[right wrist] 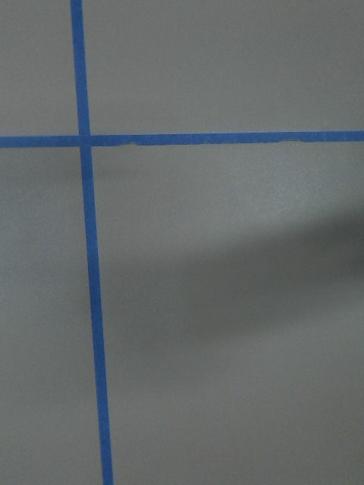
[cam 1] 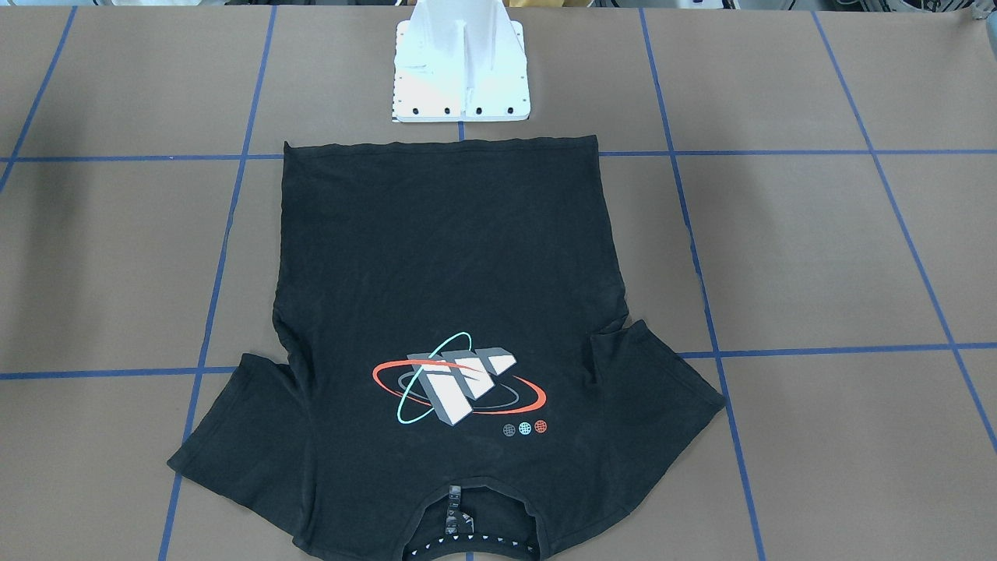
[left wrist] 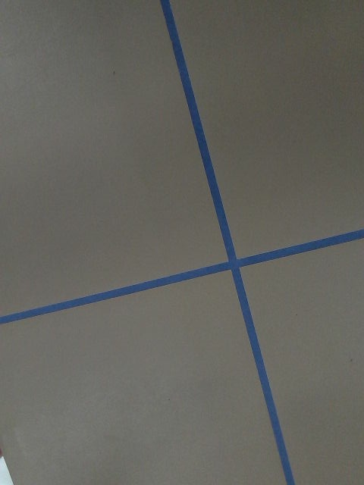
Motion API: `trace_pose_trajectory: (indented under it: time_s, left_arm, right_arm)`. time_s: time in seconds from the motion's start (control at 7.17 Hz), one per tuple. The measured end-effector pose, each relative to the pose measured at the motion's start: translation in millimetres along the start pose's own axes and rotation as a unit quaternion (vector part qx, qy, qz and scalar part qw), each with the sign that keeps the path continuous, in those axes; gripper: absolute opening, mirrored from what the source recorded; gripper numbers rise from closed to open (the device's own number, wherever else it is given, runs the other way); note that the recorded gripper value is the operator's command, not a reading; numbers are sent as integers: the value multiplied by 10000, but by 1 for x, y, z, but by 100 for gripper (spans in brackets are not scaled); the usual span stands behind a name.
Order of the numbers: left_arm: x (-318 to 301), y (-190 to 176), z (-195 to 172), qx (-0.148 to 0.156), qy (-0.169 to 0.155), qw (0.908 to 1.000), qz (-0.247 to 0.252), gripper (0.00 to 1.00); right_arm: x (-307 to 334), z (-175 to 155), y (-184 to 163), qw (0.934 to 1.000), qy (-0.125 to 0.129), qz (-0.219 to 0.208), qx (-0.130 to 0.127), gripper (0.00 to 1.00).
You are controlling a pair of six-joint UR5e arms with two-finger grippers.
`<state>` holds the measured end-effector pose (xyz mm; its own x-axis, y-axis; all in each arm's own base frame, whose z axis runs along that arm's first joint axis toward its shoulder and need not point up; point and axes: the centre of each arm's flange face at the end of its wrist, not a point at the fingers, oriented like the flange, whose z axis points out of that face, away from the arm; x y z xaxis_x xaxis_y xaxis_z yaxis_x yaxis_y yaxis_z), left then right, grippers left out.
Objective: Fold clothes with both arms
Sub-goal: 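Move the right gripper toward the black t-shirt's sleeve farthest from the robot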
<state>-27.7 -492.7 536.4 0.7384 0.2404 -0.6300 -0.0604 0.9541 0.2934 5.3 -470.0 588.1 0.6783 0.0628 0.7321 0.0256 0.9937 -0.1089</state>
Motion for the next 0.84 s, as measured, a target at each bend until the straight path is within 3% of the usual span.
trace_pose_trajectory:
  time_s: [0.56,0.84]
  left_arm:
    - [15,-2,-15,82,97,9999,34,100]
    - [15,6,-14,74,109,9999,31,100]
  right_arm:
    - [3,2,0,10000,1,-27,34,100]
    - [-3,-1,-3,9996,-53,-185,210,100]
